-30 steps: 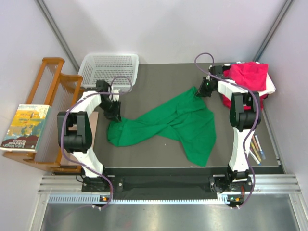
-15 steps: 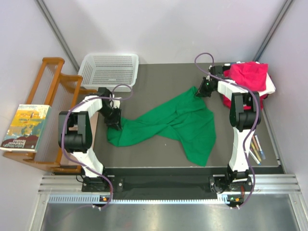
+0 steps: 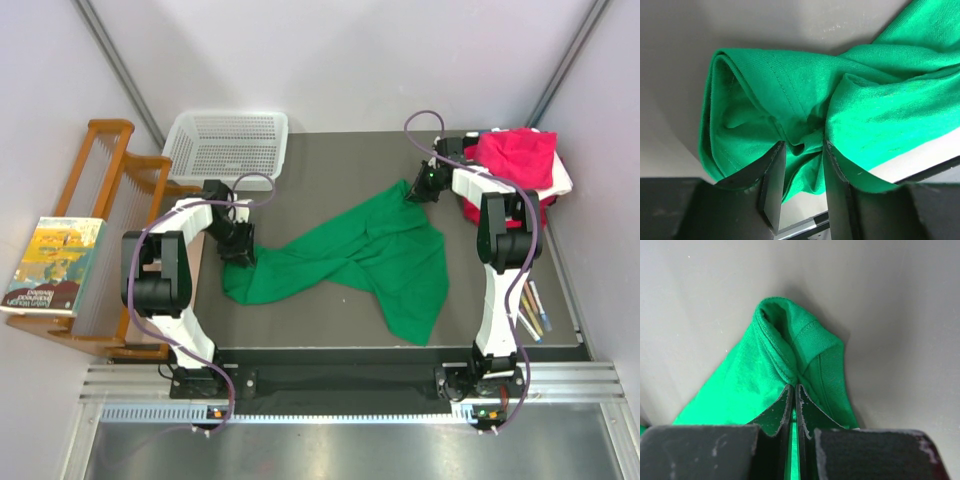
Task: Fold and stack the t-shirts
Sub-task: Flatten the tshirt out
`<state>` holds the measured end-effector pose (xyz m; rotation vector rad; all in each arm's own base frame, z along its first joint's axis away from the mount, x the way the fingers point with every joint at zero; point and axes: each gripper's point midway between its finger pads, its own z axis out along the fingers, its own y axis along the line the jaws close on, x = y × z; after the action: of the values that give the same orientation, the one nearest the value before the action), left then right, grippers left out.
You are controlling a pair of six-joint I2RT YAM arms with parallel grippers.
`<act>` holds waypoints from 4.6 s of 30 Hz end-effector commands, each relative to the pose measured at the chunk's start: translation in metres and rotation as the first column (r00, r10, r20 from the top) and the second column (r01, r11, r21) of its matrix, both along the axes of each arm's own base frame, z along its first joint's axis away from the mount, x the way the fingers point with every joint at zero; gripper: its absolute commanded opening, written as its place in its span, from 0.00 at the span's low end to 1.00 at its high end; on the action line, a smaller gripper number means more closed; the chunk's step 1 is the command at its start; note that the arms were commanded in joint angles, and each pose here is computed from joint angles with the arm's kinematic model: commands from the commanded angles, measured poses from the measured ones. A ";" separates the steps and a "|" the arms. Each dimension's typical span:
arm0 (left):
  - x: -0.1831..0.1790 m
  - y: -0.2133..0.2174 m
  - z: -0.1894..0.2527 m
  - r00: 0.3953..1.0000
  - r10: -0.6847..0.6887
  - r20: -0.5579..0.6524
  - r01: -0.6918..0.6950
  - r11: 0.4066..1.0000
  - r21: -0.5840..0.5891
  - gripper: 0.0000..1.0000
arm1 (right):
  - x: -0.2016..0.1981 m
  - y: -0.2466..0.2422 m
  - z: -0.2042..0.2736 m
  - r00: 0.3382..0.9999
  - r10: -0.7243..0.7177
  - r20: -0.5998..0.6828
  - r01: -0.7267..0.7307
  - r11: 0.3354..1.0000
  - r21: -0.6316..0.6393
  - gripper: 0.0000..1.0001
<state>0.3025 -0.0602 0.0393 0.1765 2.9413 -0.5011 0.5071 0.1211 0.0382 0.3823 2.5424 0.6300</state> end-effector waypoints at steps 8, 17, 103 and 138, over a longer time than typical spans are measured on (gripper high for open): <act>0.017 -0.004 0.008 0.998 -0.001 0.060 0.002 1.000 -0.019 0.17 | 0.007 0.001 0.031 0.997 0.006 0.072 -0.007 1.000 0.012 0.00; 0.018 -0.007 0.009 0.998 -0.004 0.062 0.006 1.000 -0.027 0.00 | 0.007 0.001 0.033 0.997 0.005 0.075 -0.006 1.000 0.015 0.00; -0.089 0.023 0.529 0.102 -0.026 0.994 -0.105 0.994 0.036 0.00 | -0.436 -0.109 0.566 0.033 -0.196 0.980 0.231 0.956 0.183 0.00; 0.119 0.042 0.238 0.659 -0.072 0.749 -0.138 0.967 0.214 0.00 | -0.124 -0.060 0.269 0.741 -0.138 0.657 0.316 0.935 -0.160 0.00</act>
<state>0.3903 -0.0264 0.2779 0.2832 2.2274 -0.0724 0.3423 0.0586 0.2780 0.2986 1.9584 0.2419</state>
